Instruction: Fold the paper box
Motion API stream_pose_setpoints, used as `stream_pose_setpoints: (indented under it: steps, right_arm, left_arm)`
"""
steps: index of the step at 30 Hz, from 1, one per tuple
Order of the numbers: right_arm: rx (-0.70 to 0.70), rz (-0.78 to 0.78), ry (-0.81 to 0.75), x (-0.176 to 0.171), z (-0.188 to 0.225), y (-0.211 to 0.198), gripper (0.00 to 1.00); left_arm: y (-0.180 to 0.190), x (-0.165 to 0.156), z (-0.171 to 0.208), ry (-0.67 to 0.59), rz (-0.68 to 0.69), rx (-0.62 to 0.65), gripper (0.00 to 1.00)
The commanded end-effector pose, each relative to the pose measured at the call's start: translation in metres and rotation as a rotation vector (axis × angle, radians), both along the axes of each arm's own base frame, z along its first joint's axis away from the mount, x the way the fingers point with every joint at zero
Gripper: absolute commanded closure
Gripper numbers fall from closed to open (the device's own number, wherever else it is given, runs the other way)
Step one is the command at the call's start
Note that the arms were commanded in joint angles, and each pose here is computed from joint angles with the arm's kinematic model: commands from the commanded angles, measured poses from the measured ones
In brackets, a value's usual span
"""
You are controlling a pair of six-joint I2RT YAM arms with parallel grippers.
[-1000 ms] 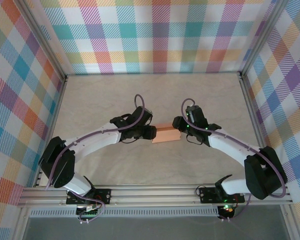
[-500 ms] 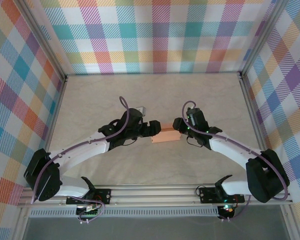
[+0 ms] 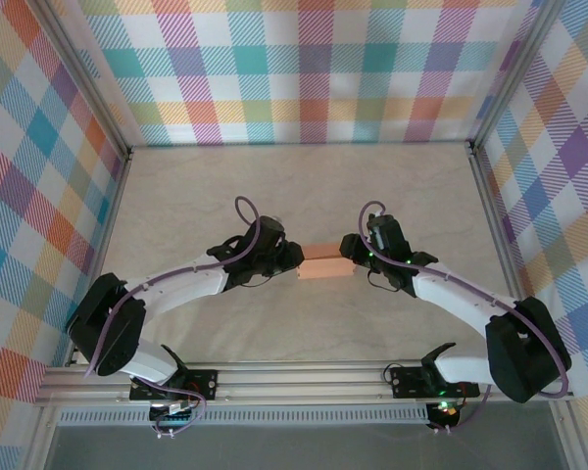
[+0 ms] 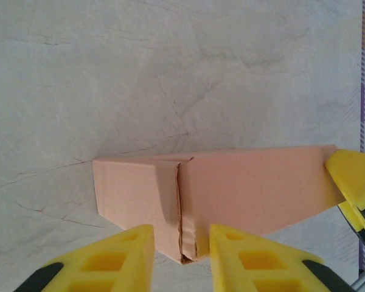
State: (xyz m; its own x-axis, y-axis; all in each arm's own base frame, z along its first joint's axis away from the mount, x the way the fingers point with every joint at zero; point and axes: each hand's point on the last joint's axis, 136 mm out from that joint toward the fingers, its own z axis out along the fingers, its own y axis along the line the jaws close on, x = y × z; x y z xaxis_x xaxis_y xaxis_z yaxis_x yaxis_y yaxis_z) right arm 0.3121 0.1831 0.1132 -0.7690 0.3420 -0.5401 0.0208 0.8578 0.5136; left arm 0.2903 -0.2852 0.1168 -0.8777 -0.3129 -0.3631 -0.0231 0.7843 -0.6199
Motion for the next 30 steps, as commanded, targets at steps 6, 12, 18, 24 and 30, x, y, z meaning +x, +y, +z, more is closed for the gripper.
stream_pose_setpoints:
  steps: [6,12,18,24,30]
  right_arm:
    - [-0.023,0.018,0.047,-0.011,-0.011,-0.002,0.54]
    - [0.001,0.053,0.031,-0.011,0.014,0.003,0.41]
    - [0.059,0.056,0.016,-0.013,0.037,-0.002,0.38]
    - [0.084,0.115,0.087,-0.018,0.02,0.008,0.38]
    - [0.071,0.167,0.169,-0.021,-0.001,0.017,0.32]
  left_arm:
    - [0.023,-0.02,-0.064,0.132,0.027,0.102,0.75]
    - [0.027,-0.023,-0.073,0.153,0.021,0.139,0.76]
    - [0.031,-0.021,-0.067,0.135,0.013,0.177,0.76]
    - [0.028,-0.02,-0.07,0.148,0.007,0.178,0.76]
    - [0.029,-0.02,-0.07,0.147,0.002,0.192,0.76]
